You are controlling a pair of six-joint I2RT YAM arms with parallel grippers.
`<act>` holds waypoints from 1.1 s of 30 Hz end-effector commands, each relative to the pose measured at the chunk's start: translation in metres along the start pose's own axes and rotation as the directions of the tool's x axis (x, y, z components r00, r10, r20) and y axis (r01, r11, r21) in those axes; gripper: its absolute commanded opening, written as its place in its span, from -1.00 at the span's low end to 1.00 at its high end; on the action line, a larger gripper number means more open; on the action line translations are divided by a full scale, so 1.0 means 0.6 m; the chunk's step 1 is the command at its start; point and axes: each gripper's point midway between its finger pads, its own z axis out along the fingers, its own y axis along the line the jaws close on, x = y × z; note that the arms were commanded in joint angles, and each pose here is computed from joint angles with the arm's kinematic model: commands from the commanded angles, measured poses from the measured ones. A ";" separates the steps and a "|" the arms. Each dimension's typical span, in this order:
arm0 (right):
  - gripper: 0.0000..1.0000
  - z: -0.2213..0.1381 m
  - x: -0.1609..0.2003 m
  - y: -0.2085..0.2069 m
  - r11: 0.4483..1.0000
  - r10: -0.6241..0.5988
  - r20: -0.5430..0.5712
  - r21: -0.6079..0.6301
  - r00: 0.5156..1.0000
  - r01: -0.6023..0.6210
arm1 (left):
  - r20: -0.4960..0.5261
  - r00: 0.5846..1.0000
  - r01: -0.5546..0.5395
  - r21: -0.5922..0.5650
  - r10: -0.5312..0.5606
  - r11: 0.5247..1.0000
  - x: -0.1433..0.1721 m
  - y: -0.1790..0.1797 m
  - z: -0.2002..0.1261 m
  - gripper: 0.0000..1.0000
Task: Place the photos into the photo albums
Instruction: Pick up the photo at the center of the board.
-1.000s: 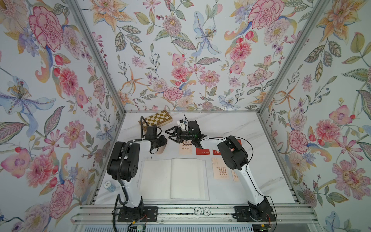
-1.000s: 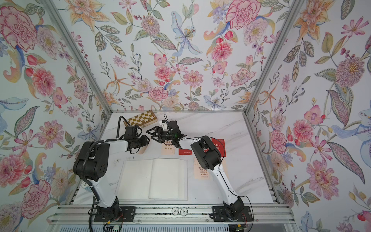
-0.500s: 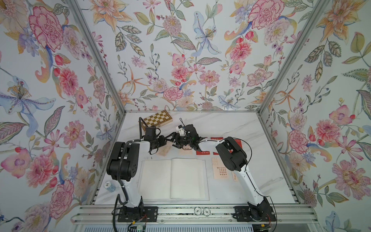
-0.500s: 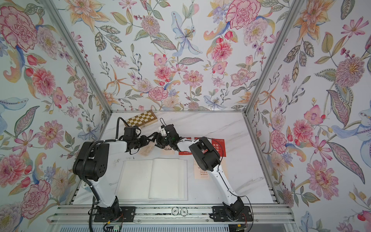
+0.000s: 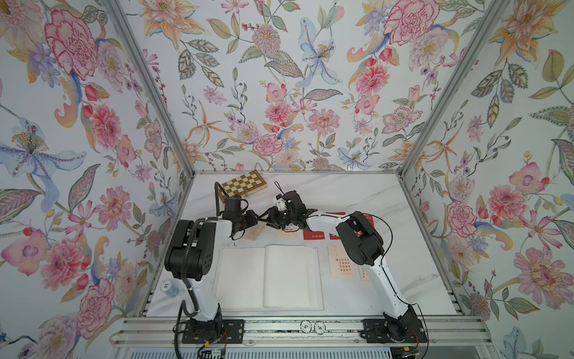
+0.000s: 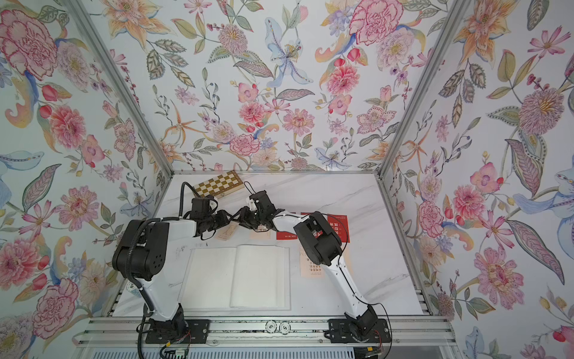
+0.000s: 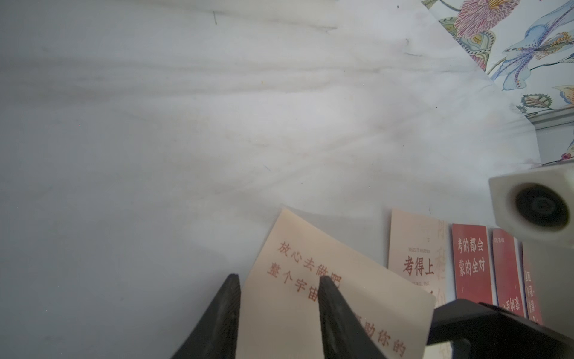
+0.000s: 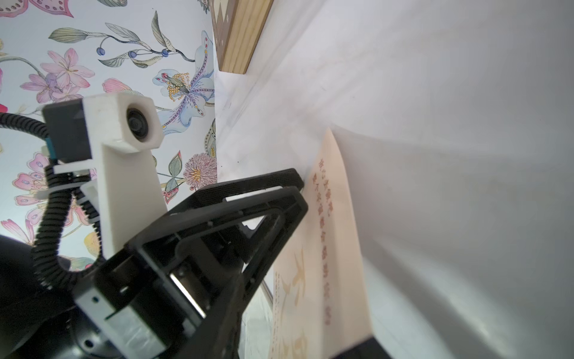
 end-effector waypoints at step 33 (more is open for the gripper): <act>-1.00 -0.260 -0.097 0.055 0.990 -0.034 0.261 -0.122 0.965 0.068 | 0.110 0.989 -0.116 0.213 0.095 0.970 -0.047 -0.192 -0.190 0.80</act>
